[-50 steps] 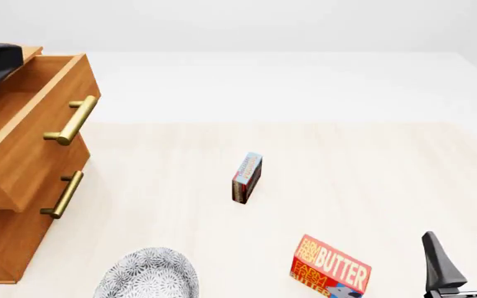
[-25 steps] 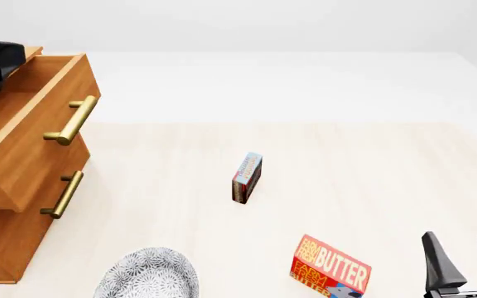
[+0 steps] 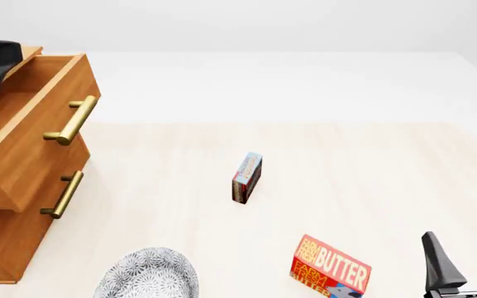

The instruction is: Put the chocolate pudding in the top drawer of the cabinet and close it.

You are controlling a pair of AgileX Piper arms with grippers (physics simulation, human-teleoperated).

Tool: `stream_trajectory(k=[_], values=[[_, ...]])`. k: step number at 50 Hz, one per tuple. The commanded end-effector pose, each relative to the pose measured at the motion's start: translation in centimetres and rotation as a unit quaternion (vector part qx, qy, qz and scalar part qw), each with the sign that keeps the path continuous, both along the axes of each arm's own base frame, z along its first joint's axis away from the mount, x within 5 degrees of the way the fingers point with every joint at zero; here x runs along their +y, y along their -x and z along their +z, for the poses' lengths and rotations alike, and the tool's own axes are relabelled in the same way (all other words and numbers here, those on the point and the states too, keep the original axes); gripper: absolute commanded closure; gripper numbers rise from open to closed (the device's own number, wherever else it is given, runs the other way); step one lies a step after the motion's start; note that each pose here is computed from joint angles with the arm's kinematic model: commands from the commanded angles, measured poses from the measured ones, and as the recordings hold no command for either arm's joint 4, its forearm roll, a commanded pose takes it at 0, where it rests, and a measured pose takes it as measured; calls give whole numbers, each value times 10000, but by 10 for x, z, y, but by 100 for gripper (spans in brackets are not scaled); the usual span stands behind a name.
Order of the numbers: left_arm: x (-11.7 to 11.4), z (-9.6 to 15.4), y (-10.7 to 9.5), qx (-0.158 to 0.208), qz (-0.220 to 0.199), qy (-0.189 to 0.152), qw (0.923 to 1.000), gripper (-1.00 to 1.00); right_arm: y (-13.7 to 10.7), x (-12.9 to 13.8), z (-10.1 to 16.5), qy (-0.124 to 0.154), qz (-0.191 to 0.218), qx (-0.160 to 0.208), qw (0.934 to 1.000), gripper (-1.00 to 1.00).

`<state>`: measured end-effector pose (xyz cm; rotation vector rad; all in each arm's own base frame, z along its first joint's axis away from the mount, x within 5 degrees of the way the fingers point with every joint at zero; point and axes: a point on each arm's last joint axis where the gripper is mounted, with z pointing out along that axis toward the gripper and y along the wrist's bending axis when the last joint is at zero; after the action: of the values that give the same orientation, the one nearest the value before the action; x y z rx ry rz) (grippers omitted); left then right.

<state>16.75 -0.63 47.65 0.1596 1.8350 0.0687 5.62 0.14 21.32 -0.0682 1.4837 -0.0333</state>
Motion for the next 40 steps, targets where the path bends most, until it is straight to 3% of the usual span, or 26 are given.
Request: stream_trajectory(k=[1, 3, 5, 11, 25, 28, 30, 40], values=[[-1, 0, -3, 97, -16, 50, 9999, -100, 0, 0, 0, 2, 0, 2, 10000, -100], [6, -3, -11, 179, 147, -70, 9997, -100, 0, 0, 0, -12, 25, -18, 10000, -100], [1, -3, -14, 287, 69, 32, 9996, -100, 0, 0, 0, -4, 26, -24, 10000, -100], [4, -4, -18, 352, 97, -112, 9993, -100, 0, 0, 1, -26, 20, -28, 10000, -100], [5, 4, -18, 526, 162, 4, 9985, -100, 0, 0, 0, -30, 12, -14, 10000, -100], [6, 7, -18, 540, 160, -43, 9984, -100, 0, 0, 0, -27, 21, -13, 10000, -100], [4, 3, -24, 734, 125, -29, 9972, -100, 0, 0, 0, -31, 24, -18, 10000, -100], [6, 9, -30, 812, 118, -157, 9965, -100, 0, 0, 1, -36, 23, -18, 10000, -100]])
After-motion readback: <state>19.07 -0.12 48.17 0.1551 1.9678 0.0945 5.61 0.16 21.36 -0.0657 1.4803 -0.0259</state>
